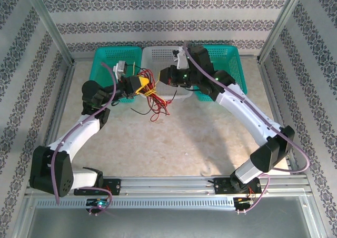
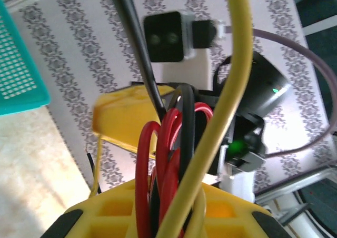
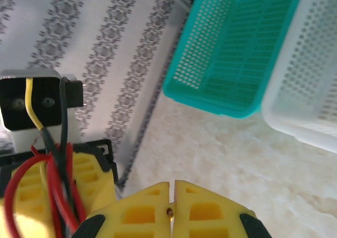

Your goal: Untangle the cables

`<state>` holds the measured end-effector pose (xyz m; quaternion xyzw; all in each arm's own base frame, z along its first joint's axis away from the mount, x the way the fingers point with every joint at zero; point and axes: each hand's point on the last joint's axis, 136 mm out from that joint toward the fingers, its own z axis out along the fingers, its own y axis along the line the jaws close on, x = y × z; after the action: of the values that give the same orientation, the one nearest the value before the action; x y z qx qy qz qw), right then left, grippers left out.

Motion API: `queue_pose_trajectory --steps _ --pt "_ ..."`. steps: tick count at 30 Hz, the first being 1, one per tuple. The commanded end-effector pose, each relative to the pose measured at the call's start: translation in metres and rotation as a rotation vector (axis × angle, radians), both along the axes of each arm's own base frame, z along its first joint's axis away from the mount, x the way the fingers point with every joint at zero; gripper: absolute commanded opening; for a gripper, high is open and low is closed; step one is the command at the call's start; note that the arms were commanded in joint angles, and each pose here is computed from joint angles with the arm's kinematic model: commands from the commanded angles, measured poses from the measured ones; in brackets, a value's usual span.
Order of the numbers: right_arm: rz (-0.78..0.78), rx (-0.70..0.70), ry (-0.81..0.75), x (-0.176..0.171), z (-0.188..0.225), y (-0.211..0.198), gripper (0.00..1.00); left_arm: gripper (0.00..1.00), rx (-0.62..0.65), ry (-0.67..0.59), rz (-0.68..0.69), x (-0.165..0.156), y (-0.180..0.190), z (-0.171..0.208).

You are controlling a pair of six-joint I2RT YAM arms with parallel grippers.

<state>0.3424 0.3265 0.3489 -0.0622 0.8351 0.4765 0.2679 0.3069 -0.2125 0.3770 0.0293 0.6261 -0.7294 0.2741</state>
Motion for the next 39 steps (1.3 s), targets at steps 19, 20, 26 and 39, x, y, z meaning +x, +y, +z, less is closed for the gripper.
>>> queue_pose_trajectory --steps 19,20,26,39 --pt "-0.048 0.535 0.163 -0.023 -0.046 0.042 0.00 0.00 -0.126 -0.430 0.753 0.000 0.085 0.102" --pt "-0.057 0.547 0.166 -0.031 -0.048 0.044 0.00 0.00 -0.089 -0.414 0.813 0.006 0.092 0.095" --pt "-0.094 0.581 0.112 -0.077 -0.033 0.042 0.00 0.00 0.082 -0.310 1.042 0.028 0.123 0.041" --pt "0.088 0.461 -0.072 -0.124 0.061 0.048 0.00 0.00 0.253 -0.159 1.023 0.044 0.119 -0.037"
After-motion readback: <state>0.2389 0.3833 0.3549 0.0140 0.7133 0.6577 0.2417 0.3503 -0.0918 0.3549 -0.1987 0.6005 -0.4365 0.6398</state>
